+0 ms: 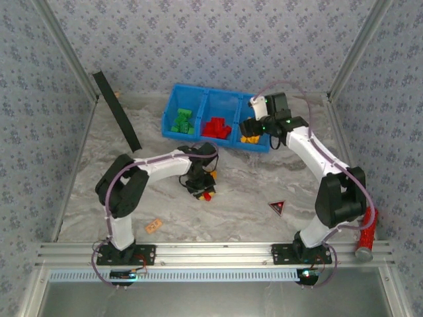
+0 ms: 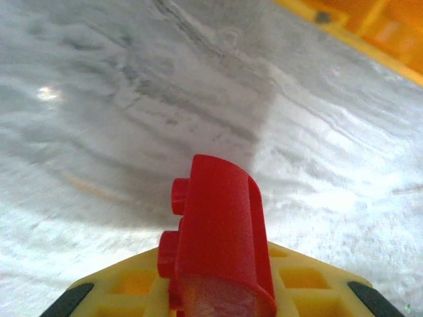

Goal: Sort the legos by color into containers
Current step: Pick up the lego from the center of the table, then place the lego in the container.

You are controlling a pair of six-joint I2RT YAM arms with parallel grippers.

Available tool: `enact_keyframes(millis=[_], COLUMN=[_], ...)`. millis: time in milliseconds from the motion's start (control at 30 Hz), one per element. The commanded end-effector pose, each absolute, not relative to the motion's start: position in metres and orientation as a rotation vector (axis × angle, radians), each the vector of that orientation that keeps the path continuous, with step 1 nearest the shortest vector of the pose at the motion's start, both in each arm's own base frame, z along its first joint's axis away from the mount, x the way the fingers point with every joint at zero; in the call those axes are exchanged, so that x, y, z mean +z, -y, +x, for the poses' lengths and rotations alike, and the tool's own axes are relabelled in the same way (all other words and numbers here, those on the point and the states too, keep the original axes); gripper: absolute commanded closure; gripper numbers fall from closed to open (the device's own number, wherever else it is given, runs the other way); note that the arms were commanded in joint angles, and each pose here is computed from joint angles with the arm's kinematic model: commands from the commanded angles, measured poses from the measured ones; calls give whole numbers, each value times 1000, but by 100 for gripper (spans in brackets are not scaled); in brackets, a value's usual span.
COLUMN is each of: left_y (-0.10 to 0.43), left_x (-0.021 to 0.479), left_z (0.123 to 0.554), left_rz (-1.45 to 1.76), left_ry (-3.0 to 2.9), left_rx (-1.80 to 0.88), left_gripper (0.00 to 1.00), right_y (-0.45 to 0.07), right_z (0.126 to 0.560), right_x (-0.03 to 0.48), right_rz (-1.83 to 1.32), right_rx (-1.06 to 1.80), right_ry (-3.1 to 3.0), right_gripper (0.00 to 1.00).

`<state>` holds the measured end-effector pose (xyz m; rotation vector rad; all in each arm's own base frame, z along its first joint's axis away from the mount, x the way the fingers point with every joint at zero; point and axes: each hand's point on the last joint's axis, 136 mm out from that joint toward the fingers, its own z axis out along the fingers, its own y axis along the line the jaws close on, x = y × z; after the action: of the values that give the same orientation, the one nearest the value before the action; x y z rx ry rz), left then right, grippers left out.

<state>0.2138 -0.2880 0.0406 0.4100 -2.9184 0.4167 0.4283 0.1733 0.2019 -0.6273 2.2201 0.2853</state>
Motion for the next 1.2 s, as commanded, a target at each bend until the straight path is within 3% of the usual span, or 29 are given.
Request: enact_keyframes(millis=[0, 300, 533, 933, 1167], left_y=[276, 255, 286, 326, 338], left_x=[91, 200, 244, 222, 168], left_z=[225, 327, 415, 499, 516], left_rz=[296, 195, 111, 137, 190], left_ry=[3000, 3339, 3507, 3526, 3464], left_rx=[485, 752, 846, 926, 904], left_gripper=[85, 87, 87, 89, 89], right_y=[-201, -258, -279, -305, -321], right_z=[410, 333, 303, 282, 283], right_x=[209, 173, 148, 104, 89], right_rz=[-846, -1269, -1444, -1632, -1694], right_rx=[277, 414, 359, 240, 215], right_ry=[-2055, -1751, -1704, -1674, -1656], right_gripper=[27, 21, 20, 19, 17])
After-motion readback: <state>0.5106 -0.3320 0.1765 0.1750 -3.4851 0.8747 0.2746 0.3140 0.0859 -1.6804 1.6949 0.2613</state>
